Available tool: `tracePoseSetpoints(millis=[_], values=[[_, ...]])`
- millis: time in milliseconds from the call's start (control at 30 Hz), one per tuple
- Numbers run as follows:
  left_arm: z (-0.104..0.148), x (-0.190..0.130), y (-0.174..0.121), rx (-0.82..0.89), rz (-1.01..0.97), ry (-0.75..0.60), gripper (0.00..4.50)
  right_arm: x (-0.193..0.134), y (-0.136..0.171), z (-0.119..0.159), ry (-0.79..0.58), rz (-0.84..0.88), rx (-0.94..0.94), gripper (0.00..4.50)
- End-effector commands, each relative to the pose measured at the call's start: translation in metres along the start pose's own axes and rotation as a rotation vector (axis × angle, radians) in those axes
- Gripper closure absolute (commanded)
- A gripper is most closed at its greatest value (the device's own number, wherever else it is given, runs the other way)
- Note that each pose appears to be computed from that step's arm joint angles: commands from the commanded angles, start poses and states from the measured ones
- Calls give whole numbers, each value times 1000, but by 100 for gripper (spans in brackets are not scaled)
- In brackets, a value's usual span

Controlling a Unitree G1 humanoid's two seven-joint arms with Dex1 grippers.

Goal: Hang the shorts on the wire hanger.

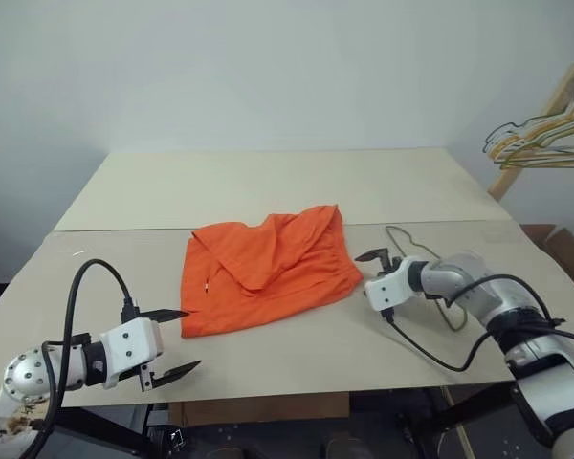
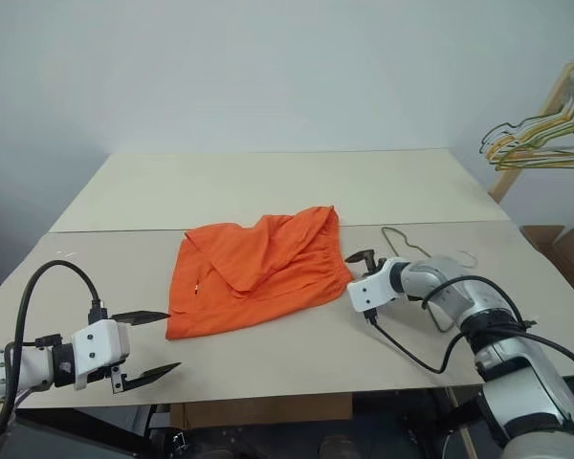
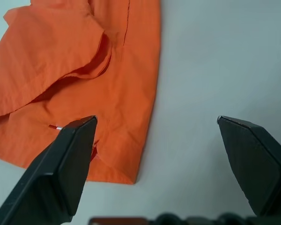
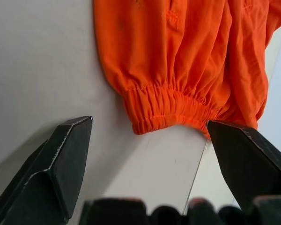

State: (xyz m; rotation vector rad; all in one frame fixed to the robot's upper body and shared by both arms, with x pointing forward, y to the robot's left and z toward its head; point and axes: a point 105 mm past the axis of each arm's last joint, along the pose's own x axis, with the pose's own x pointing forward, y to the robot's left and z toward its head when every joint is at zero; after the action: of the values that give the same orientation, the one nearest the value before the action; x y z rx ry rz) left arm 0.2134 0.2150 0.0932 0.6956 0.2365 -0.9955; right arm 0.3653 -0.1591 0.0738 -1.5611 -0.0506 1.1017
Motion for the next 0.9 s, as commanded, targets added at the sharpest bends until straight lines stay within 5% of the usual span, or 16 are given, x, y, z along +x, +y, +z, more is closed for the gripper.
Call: tracePoseSetpoints(millis=[33, 433, 900], values=[[5, 0, 2, 27, 24, -14, 0, 4, -18, 6, -33, -43, -48, 40], [-12, 22, 5, 104, -1, 75, 0, 17, -7, 5, -42, -4, -68, 449], [-32, 59, 23, 127, -73, 117, 0, 9, -5, 12, -86, -47, -6, 449]])
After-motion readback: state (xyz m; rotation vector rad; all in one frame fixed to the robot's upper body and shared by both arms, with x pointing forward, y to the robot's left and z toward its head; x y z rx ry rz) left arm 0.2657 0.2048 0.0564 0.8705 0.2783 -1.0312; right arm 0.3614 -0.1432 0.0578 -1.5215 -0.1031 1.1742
